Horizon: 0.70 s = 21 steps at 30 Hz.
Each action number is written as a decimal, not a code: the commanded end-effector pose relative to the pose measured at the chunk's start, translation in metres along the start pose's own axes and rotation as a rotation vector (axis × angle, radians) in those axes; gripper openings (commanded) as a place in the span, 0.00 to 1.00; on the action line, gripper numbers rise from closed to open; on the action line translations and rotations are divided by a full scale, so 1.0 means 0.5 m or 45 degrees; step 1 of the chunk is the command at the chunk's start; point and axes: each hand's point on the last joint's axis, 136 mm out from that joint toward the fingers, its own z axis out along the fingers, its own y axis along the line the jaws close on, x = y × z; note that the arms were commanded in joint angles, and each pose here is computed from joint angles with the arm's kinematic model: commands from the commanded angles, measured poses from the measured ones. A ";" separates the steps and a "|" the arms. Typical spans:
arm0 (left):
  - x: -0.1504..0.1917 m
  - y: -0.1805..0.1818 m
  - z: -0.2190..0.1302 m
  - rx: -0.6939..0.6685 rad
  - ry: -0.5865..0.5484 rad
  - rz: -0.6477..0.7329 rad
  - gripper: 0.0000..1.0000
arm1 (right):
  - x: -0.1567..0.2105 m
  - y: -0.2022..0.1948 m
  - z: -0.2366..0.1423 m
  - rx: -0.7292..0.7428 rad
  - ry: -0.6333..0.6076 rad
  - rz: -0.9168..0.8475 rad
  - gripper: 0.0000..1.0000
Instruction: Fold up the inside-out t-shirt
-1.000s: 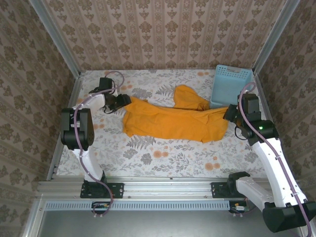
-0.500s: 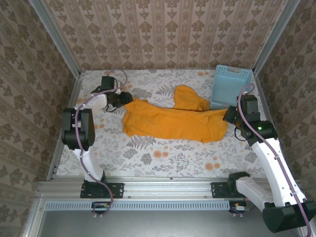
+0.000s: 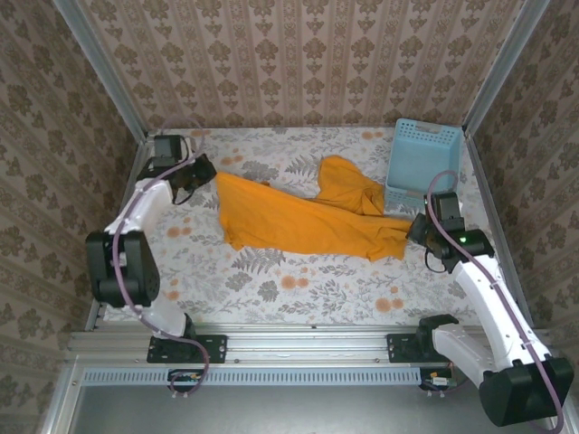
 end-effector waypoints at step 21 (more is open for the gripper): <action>0.009 0.069 -0.006 -0.162 0.003 -0.094 0.00 | 0.068 0.052 0.100 -0.148 0.201 0.013 0.35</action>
